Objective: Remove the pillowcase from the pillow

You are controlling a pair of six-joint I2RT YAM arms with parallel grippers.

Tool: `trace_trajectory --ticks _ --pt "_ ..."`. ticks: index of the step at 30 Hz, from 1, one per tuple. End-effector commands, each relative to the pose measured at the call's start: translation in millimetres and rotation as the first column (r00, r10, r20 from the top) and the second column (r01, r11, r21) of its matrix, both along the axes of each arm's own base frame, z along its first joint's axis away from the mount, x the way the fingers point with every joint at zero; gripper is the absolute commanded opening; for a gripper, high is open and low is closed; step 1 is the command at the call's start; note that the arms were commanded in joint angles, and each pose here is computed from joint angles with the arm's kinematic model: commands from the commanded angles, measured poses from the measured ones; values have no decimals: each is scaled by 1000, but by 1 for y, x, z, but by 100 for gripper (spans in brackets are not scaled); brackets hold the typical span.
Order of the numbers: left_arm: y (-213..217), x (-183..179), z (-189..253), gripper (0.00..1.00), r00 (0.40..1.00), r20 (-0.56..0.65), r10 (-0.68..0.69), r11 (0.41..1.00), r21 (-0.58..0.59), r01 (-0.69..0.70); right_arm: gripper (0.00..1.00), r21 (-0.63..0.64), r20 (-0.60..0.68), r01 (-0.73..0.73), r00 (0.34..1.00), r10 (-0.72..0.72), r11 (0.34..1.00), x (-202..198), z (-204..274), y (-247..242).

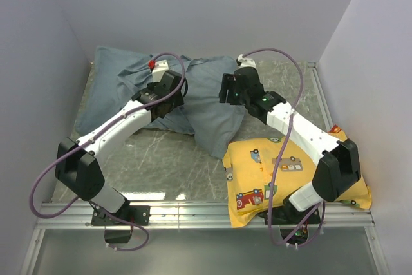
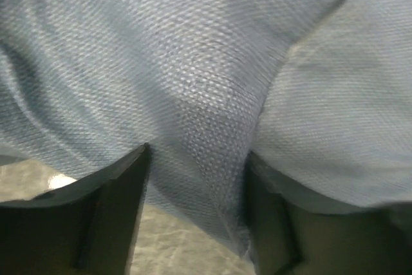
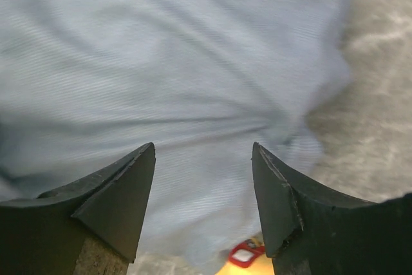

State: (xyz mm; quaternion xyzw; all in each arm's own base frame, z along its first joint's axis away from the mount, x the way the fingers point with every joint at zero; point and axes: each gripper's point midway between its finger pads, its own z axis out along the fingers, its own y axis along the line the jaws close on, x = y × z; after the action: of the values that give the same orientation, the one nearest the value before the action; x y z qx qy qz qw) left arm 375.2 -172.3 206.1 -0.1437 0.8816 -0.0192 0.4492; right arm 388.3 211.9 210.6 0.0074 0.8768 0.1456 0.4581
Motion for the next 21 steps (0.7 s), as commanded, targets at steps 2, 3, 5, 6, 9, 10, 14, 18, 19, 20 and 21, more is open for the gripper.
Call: trace_trajectory --ticks 2,3,5,6,9,10,14,18,19,20,21 --pt "16 0 10 47 994 56 99 995 0 -99 69 -4 77 -54 996 54 999 1 34 27" --pt "18 -1 10 39 992 59 111 994 -5 -111 69 -8 83 -83 993 83 997 -2 36 38" --pt "26 -5 13 35 986 74 150 989 -17 -149 69 -19 95 -123 988 124 992 1 40 58" --pt "29 -7 13 34 984 73 164 986 -16 -163 69 -29 87 -153 984 155 988 -4 39 70" --pt "34 -12 13 29 978 78 192 981 -39 -190 70 -52 80 -206 975 209 977 -1 38 96" --pt "38 -14 12 28 975 77 209 977 -52 -205 70 -56 79 -230 969 234 971 0 38 110" --pt "49 -14 9 21 968 68 243 967 -90 -237 75 -73 52 -304 950 308 950 -7 26 143" --pt "59 -7 4 13 966 55 251 958 -159 -240 81 -93 30 -346 936 350 934 -12 13 166" --pt "65 -2 2 12 963 53 265 952 -173 -252 82 -103 28 -345 937 349 933 -10 9 171" --pt "67 0 -1 11 962 46 268 949 -184 -256 82 -107 28 -350 934 355 931 -11 7 175" --pt "70 2 -7 7 963 27 267 946 -197 -257 83 -112 19 -349 935 353 930 -11 4 176"
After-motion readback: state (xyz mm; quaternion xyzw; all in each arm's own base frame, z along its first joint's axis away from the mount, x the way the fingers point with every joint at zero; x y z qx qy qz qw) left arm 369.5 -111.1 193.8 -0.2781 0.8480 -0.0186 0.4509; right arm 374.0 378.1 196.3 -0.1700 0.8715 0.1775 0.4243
